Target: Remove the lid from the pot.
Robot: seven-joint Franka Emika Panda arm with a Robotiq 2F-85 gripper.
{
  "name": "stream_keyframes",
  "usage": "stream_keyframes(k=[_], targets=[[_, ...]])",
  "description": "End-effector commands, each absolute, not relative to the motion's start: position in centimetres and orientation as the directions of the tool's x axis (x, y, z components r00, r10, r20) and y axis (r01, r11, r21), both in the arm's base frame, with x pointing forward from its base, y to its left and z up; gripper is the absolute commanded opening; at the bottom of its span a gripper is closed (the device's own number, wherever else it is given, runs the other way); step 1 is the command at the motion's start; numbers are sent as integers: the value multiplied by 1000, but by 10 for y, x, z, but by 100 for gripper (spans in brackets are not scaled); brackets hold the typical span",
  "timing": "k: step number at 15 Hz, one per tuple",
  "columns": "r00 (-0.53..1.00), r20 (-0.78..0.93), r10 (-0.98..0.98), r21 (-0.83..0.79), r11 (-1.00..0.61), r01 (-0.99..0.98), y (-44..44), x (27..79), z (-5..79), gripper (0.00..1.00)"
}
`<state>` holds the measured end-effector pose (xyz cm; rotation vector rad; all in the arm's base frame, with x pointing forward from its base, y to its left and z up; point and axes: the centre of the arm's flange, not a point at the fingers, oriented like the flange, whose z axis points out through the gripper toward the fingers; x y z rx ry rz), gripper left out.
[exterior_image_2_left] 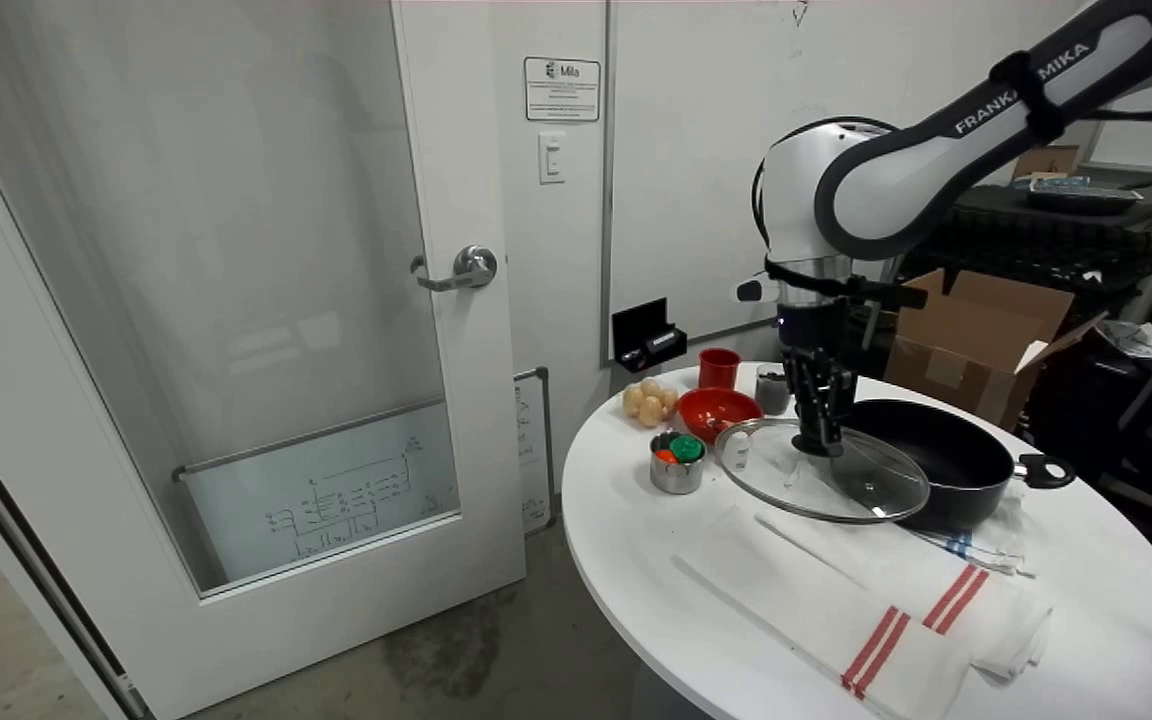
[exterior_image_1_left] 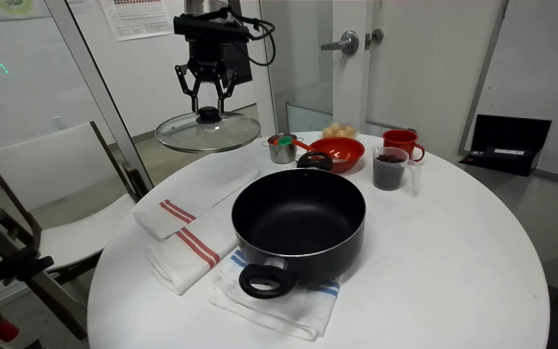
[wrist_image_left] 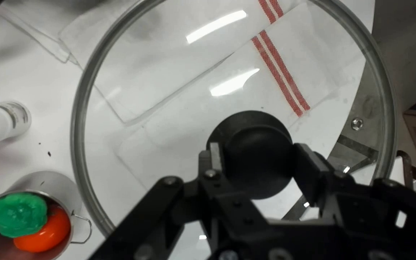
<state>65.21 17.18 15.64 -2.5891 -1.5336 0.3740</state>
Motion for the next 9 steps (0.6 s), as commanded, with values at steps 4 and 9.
stream_keyframes(k=[4,9], targets=[[454,-155,878,-260,-479,838,170,647,105,25],[445,-172,879,-283,-477,832,170,636,65,25]])
